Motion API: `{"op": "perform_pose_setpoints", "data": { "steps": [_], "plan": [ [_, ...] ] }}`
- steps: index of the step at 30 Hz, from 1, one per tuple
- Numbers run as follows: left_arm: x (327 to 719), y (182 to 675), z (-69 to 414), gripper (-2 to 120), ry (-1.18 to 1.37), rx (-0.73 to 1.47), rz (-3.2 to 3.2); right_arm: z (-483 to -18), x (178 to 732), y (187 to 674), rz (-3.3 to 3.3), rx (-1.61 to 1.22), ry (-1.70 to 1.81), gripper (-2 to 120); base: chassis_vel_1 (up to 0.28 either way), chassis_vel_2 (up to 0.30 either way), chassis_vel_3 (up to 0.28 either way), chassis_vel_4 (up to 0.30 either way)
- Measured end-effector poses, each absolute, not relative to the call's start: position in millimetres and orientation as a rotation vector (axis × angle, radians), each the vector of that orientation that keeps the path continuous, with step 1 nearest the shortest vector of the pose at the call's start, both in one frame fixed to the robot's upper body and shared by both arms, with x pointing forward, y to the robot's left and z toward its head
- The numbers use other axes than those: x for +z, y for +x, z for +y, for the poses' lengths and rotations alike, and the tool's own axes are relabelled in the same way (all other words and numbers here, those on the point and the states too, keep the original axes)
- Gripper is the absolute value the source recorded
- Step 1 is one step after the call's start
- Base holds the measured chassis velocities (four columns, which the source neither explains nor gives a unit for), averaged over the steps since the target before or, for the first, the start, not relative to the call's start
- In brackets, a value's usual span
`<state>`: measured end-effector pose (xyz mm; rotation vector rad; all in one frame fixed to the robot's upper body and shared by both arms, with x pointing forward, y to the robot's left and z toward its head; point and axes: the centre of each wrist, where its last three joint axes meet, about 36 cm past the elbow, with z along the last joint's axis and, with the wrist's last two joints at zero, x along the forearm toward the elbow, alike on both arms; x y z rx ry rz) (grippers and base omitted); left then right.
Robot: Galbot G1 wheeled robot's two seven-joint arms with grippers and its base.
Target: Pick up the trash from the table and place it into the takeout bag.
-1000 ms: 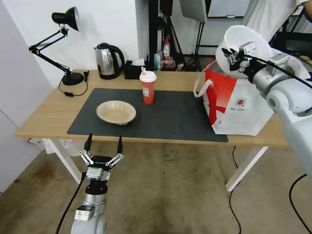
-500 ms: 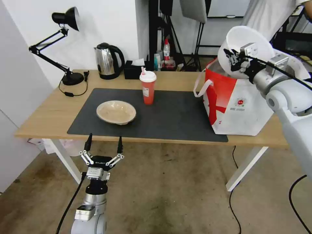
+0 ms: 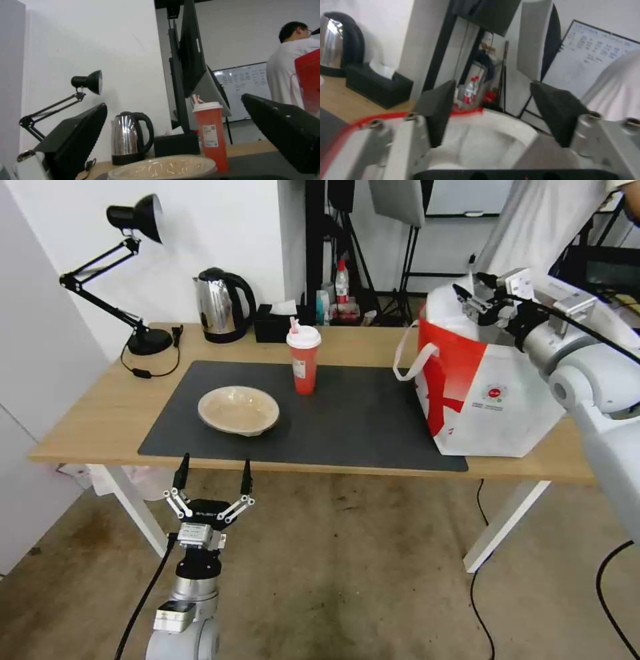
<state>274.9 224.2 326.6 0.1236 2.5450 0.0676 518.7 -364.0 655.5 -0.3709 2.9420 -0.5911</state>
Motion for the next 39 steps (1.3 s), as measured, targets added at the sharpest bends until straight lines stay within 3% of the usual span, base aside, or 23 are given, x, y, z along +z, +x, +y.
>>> {"op": "perform_pose_setpoints", "data": {
  "steps": [9, 12, 27, 39],
  "plan": [
    [328.9, 275.0, 222.0, 100, 0.131, 0.066, 2.539, -374.3, 683.9, 500.7, 3.003, -0.646, -0.270, 96, 0.000, 0.000, 0.000, 0.000],
    [329.9, 274.3, 222.2, 100, 0.131, 0.067, 2.537, -377.0, 689.0, 497.6, 3.002, -0.689, -0.230, 100, 0.000, 0.000, 0.000, 0.000],
    [332.2, 272.9, 222.4, 100, 0.131, 0.070, 2.533, -362.7, 704.7, 479.9, 2.833, -0.661, -0.314, 100, 0.000, 0.000, 0.000, 0.000],
    [332.8, 273.5, 223.9, 100, 0.125, 0.075, 2.531, -301.2, 698.0, 446.2, 2.678, -0.622, -0.635, 100, 0.000, 0.000, 0.000, 0.000]
  ]
}}
